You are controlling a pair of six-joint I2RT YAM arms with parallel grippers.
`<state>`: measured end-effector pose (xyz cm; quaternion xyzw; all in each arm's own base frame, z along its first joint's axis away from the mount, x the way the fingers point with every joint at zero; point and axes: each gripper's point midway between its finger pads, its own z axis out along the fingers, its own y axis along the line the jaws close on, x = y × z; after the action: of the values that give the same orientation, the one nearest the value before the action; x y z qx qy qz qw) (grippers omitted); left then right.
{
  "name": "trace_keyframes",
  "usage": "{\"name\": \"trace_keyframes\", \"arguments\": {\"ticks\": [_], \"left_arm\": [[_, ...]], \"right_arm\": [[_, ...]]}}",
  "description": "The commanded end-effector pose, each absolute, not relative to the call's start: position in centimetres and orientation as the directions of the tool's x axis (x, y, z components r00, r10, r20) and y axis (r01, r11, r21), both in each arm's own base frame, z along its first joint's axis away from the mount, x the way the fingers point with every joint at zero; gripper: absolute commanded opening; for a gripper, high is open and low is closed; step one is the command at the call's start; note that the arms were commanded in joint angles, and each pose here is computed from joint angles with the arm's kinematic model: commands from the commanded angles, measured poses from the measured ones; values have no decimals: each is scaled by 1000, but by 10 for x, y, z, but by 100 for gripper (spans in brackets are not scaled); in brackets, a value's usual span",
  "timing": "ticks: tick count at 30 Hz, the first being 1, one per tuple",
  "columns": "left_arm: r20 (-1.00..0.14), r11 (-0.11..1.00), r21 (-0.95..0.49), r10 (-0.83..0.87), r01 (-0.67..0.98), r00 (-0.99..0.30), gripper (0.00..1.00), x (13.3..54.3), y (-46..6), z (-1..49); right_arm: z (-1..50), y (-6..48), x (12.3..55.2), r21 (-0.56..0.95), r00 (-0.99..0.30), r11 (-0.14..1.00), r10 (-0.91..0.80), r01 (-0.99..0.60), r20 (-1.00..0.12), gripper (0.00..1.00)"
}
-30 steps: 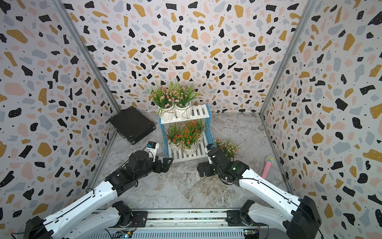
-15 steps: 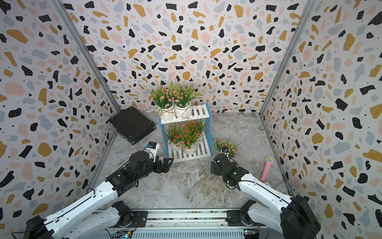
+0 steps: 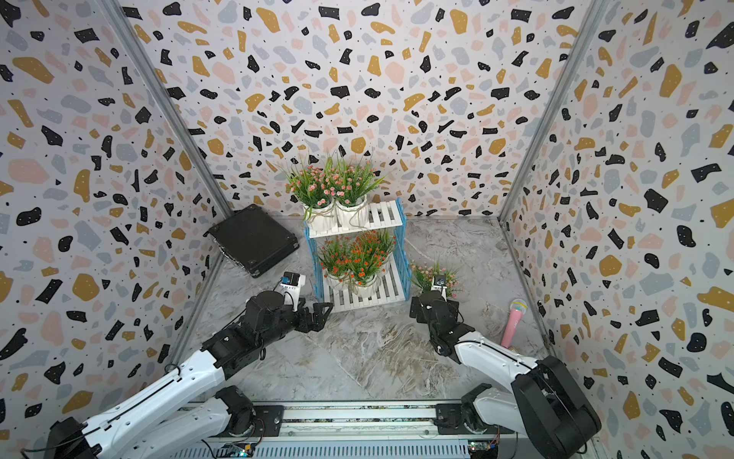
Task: Place the baby's breath potted plants on the rack by color
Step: Pick up the baby's breath potted plant from the center of the board.
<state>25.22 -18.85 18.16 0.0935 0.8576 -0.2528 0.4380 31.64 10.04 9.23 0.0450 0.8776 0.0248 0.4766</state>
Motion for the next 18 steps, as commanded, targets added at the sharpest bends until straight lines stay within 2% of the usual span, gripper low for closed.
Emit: {"name": "trace_keyframes", "arguments": {"ticks": [1, 18], "left_arm": [[-823, 842, -348, -65, 412, -564, 100, 253, -192, 190], [-827, 841, -348, -68, 413, -557, 100, 252, -190, 190]], "right_arm": [[112, 95, 331, 94, -446, 993, 113, 65, -888, 99], [80, 93, 348, 97, -443, 993, 115, 64, -889, 99]]}}
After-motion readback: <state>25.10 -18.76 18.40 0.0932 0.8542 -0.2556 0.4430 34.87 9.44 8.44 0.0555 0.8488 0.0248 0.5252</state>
